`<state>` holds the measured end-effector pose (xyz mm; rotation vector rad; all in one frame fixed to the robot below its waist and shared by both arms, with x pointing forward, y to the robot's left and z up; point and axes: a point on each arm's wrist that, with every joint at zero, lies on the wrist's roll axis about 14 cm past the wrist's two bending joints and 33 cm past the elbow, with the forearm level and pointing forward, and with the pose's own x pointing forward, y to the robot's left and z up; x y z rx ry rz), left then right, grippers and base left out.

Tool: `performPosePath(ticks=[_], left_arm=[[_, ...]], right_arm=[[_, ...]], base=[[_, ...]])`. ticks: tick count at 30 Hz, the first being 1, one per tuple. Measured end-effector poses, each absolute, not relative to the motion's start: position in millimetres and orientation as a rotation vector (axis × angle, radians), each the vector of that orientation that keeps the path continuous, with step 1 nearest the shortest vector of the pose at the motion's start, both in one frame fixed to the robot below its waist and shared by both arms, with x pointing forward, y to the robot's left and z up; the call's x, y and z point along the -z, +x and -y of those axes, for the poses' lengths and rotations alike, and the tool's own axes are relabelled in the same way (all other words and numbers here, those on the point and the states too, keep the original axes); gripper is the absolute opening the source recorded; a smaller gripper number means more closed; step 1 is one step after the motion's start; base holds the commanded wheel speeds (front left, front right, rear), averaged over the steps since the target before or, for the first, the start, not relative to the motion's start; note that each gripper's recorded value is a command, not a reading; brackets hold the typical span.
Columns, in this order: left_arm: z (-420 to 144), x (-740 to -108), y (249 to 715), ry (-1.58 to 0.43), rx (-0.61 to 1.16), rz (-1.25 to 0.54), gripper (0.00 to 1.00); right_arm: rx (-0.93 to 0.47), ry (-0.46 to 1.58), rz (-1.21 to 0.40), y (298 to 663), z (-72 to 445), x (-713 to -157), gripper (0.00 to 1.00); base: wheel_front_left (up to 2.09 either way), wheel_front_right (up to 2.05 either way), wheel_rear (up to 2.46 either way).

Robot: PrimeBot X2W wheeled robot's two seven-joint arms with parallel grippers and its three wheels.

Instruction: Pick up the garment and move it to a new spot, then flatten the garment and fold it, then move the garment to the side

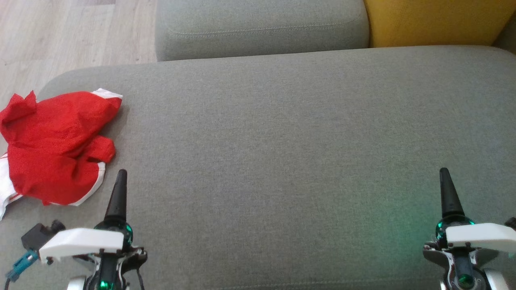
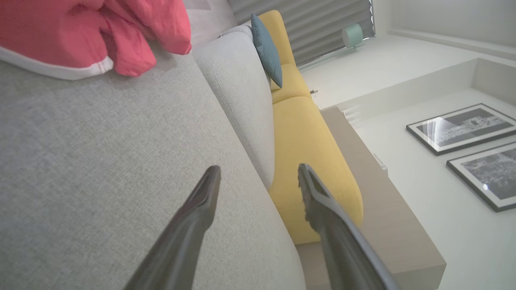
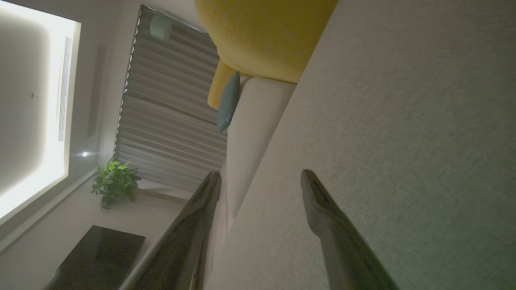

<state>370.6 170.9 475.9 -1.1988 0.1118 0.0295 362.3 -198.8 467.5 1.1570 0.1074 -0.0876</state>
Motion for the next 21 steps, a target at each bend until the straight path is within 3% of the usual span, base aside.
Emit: performPosePath(ticks=[21], left_arm=[[-159, -501, 378, -0.881, 0.056, -0.044, 1.0]], right_arm=[[0.003, 0.872, -0.099, 367, 187, -484, 1.0]], base=[[0.0, 0.0, 0.0]])
